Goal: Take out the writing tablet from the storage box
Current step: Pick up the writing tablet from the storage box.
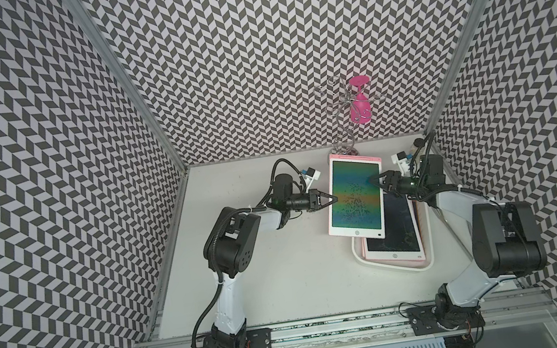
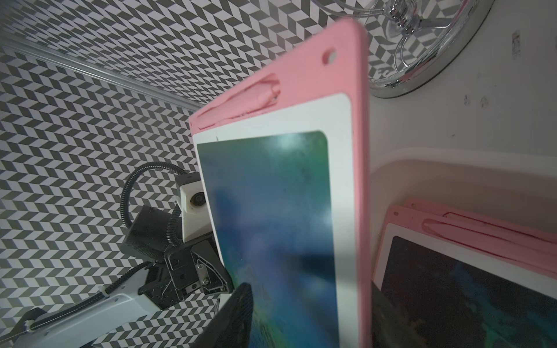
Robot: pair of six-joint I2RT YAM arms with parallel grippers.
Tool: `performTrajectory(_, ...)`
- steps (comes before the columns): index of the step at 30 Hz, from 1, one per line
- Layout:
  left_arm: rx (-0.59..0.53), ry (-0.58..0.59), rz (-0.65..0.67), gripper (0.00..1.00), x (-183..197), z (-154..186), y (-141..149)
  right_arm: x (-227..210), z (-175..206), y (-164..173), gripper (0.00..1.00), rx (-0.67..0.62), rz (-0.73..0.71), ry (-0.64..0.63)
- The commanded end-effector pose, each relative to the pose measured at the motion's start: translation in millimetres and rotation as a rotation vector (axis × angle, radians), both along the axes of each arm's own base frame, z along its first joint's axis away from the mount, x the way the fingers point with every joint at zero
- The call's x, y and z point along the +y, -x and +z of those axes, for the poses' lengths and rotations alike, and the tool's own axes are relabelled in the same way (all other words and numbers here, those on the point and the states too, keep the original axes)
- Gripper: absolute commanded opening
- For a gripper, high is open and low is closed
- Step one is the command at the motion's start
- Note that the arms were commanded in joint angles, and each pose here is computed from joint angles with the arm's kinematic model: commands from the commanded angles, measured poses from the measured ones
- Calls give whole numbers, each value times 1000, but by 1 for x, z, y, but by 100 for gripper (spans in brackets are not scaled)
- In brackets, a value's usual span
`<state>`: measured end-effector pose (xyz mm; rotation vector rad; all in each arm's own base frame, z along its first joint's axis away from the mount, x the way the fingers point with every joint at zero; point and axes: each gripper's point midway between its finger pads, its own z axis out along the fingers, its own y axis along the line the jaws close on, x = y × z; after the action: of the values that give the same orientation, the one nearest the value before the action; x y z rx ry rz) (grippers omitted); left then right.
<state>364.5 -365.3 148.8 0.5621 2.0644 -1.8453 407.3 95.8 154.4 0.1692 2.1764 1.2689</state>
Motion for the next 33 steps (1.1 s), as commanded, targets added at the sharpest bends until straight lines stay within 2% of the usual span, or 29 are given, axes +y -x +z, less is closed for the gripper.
performTrajectory(1, -85, 34, -1, 0, 4, 29, -5, -6, 7, 3, 57, -54, -16, 56)
performTrajectory(5, -89, 52, 8, 0, 7, 41, -6, -13, 4, 10, 58, -53, -52, 111)
performTrajectory(11, -78, 77, 11, 0, 8, 58, -5, -16, -2, 42, 60, -35, -83, 134)
performTrajectory(26, 44, 242, 72, 0, 20, 88, 0, 3, 10, 122, 63, -28, -117, -46)
performTrajectory(33, 72, 242, 113, 0, 21, 82, 4, 5, 6, 148, 64, -41, -143, -86)
